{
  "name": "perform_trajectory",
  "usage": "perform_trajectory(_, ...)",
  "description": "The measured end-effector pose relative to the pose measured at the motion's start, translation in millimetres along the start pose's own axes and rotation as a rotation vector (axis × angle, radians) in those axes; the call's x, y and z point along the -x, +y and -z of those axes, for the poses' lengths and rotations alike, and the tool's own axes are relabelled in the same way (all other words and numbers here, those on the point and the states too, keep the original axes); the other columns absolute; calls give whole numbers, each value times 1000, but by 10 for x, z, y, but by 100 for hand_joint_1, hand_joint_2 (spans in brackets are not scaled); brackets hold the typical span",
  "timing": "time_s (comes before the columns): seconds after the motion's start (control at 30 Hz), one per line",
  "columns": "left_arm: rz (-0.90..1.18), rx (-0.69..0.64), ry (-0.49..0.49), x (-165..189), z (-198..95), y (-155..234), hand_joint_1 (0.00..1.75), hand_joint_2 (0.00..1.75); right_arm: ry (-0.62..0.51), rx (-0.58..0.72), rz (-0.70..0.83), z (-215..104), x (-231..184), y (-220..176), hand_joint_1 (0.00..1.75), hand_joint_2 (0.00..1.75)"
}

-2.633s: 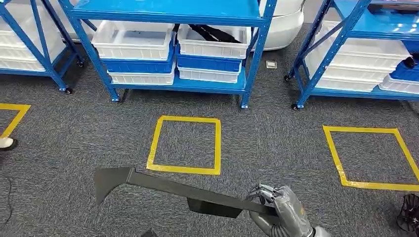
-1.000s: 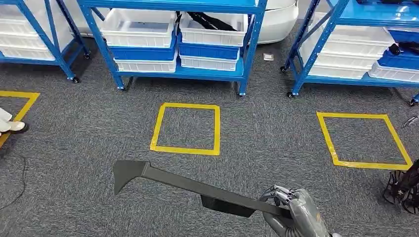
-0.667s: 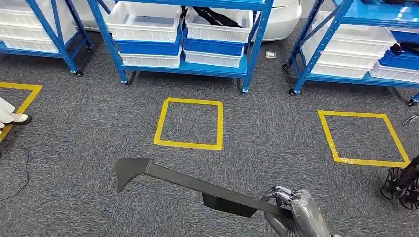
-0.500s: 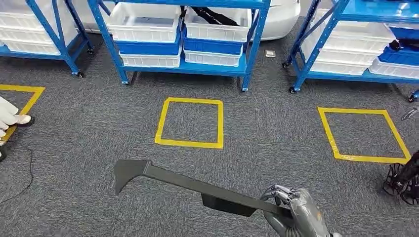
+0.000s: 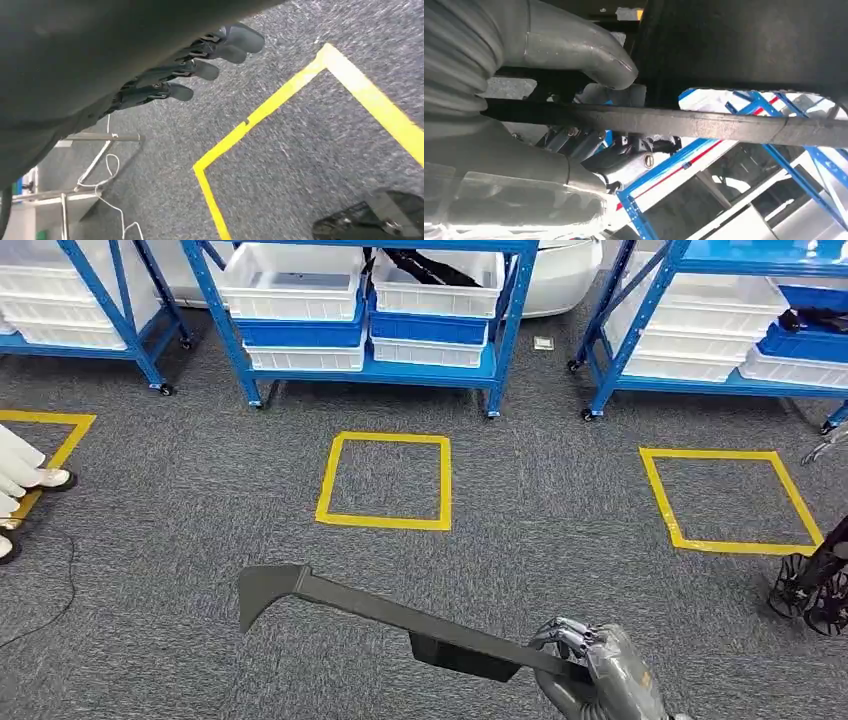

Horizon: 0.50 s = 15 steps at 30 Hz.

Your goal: Take the parts from the cabinet and place them on the table.

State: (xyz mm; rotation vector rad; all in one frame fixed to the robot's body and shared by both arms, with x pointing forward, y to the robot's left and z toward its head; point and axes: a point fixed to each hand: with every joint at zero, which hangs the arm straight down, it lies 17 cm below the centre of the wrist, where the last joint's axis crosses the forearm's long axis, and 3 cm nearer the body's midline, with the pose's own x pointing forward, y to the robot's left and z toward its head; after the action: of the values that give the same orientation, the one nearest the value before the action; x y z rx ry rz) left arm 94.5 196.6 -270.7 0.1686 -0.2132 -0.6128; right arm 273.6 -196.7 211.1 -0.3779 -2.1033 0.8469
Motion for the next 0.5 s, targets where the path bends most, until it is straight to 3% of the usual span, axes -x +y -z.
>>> perform_trajectory(0.5, -16, 6, 11, 58, 2, -9, 0, 0, 12, -28, -5, 19, 51, 46, 175, 175)
